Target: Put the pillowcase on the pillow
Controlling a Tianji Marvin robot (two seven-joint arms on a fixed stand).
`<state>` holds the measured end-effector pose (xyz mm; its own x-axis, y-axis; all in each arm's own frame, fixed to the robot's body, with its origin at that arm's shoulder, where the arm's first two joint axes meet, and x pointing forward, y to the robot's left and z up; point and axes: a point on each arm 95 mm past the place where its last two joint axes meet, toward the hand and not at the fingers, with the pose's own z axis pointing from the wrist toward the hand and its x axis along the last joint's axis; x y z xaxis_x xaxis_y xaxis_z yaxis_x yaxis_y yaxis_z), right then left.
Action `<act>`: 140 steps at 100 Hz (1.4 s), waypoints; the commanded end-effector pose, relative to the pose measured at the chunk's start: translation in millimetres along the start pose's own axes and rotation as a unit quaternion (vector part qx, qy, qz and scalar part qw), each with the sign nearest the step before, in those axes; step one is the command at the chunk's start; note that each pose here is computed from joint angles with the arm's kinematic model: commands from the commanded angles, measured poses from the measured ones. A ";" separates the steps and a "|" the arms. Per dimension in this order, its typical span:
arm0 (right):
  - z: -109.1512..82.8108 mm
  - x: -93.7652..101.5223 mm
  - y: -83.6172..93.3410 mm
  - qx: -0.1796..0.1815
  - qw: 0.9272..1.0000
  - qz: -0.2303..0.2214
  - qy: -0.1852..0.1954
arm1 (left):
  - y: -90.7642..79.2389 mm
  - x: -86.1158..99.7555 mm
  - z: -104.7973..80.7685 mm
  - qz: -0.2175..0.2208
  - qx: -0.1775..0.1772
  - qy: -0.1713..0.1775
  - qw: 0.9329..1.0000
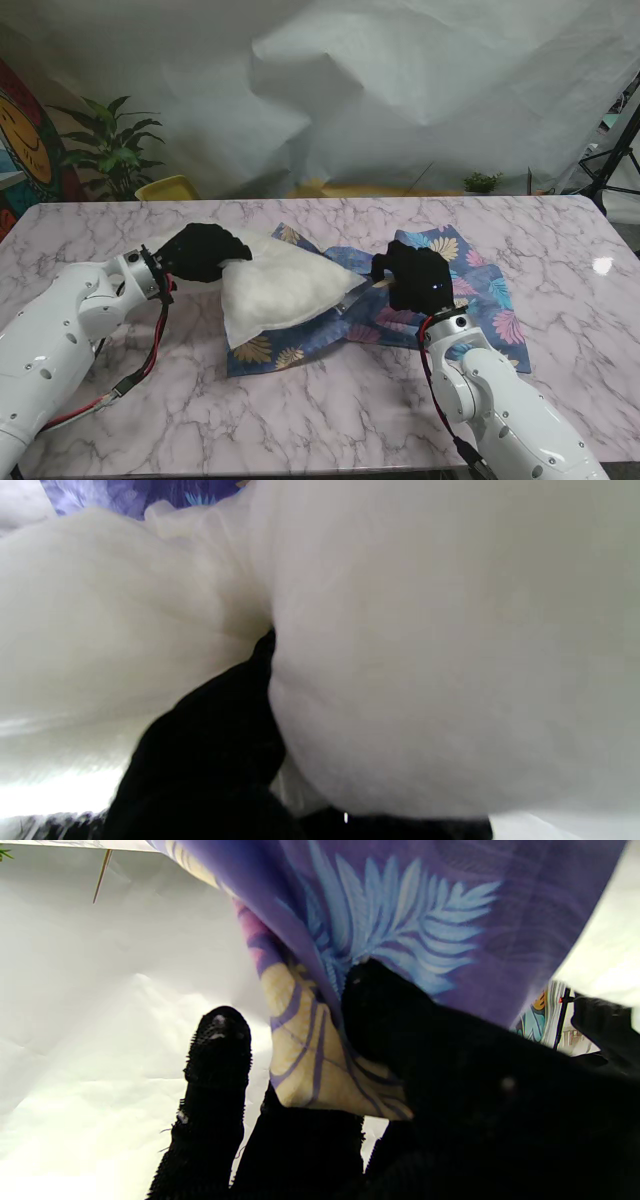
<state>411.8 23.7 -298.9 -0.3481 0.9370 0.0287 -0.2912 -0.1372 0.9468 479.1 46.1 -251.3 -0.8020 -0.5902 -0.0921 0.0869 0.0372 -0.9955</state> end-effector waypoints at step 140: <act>4.8 40.3 -2.1 -0.018 0.996 0.027 0.084 | 28.0 49.0 78.3 0.011 -0.127 -0.010 0.992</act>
<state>404.9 57.4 -299.5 -0.4930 0.8699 0.0172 -0.2975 -0.1872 0.9362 489.0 -35.7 -284.4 -0.7945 -0.5976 -0.1074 -0.0432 0.2320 -0.9718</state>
